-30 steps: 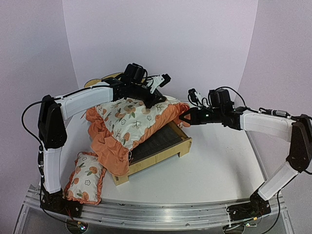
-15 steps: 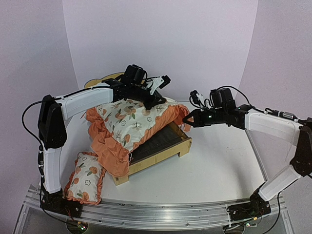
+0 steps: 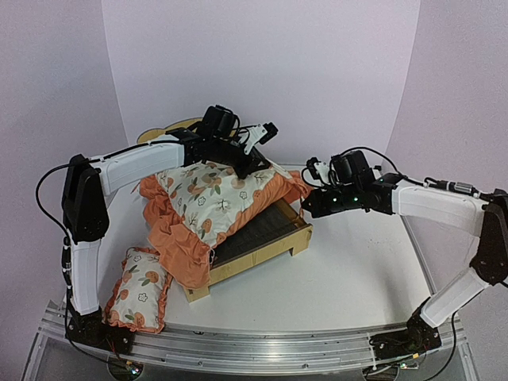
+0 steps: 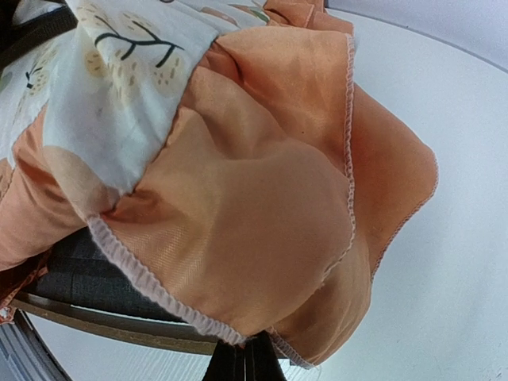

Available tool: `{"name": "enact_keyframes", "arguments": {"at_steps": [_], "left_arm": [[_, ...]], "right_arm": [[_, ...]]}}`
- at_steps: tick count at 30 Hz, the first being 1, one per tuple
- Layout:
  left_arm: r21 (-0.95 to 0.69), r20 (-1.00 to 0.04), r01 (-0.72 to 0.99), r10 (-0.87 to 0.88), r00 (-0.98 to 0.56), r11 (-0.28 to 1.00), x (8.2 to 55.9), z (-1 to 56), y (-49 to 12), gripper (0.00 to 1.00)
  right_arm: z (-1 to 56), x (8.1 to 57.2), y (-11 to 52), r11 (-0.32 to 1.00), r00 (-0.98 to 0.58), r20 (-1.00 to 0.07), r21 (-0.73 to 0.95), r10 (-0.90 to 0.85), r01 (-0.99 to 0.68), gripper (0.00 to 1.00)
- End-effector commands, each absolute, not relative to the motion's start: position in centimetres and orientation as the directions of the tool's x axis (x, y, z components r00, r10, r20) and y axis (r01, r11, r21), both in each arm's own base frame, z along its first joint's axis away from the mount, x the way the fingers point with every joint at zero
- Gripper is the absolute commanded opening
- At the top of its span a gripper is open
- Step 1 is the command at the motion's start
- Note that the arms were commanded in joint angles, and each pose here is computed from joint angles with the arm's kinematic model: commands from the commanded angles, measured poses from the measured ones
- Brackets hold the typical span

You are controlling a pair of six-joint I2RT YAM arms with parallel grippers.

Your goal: Set up the pet bed

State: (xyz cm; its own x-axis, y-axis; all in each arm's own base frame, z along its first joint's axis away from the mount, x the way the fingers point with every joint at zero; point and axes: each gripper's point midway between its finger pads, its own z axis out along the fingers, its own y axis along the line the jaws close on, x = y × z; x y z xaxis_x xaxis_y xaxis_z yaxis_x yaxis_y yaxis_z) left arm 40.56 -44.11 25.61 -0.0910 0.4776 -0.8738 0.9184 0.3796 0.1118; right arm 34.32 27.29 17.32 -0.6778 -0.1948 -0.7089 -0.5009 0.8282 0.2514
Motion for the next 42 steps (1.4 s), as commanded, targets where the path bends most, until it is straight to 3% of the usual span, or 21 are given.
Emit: {"name": "enact_keyframes", "arguments": {"at_steps": [1, 6, 14, 21, 26, 34, 42], "left_arm": [[0.133, -0.898, 0.907, 0.436, -0.061, 0.4, 41.5, 27.5, -44.0, 0.0], [0.132, -0.897, 0.907, 0.438, -0.062, 0.4, 41.5, 27.3, -43.9, 0.0], [0.111, -0.88, 0.91, 0.466, -0.096, 0.399, 41.2, 25.0, -43.6, 0.0], [0.058, -0.854, 0.919, 0.496, -0.157, 0.39, 40.3, 21.7, -43.4, 0.0], [0.056, -0.848, 0.919, 0.504, -0.162, 0.39, 40.3, 21.1, -43.3, 0.0], [0.081, -0.818, 0.932, 0.557, -0.14, 0.352, 39.7, 18.9, -43.2, 0.0], [0.135, -0.753, 0.97, 0.658, -0.03, 0.199, 36.1, 15.4, -43.9, 0.01]], "right_arm": [[18.6, 35.3, 26.5, 0.867, -0.63, -0.744, 0.146, -0.221, -0.477, 0.0], [18.7, 35.0, 26.5, 0.857, -0.616, -0.745, 0.121, -0.254, -0.5, 0.0], [14.0, 34.3, 28.4, 0.829, -0.714, -0.646, 0.221, -0.27, -0.514, 0.01], [15.8, 33.8, 28.3, 0.81, -0.711, -0.655, 0.258, -0.253, -0.526, 0.26], [20.0, 33.2, 26.2, 0.733, -0.741, -0.656, 0.434, -0.14, -0.523, 0.43], [15.9, 34.1, 20.4, 0.744, -0.848, -0.528, 0.545, -0.055, -0.387, 0.46], [12.8, 35.6, 20.7, 0.727, -0.889, -0.451, 0.586, -0.074, -0.358, 0.54]]}}
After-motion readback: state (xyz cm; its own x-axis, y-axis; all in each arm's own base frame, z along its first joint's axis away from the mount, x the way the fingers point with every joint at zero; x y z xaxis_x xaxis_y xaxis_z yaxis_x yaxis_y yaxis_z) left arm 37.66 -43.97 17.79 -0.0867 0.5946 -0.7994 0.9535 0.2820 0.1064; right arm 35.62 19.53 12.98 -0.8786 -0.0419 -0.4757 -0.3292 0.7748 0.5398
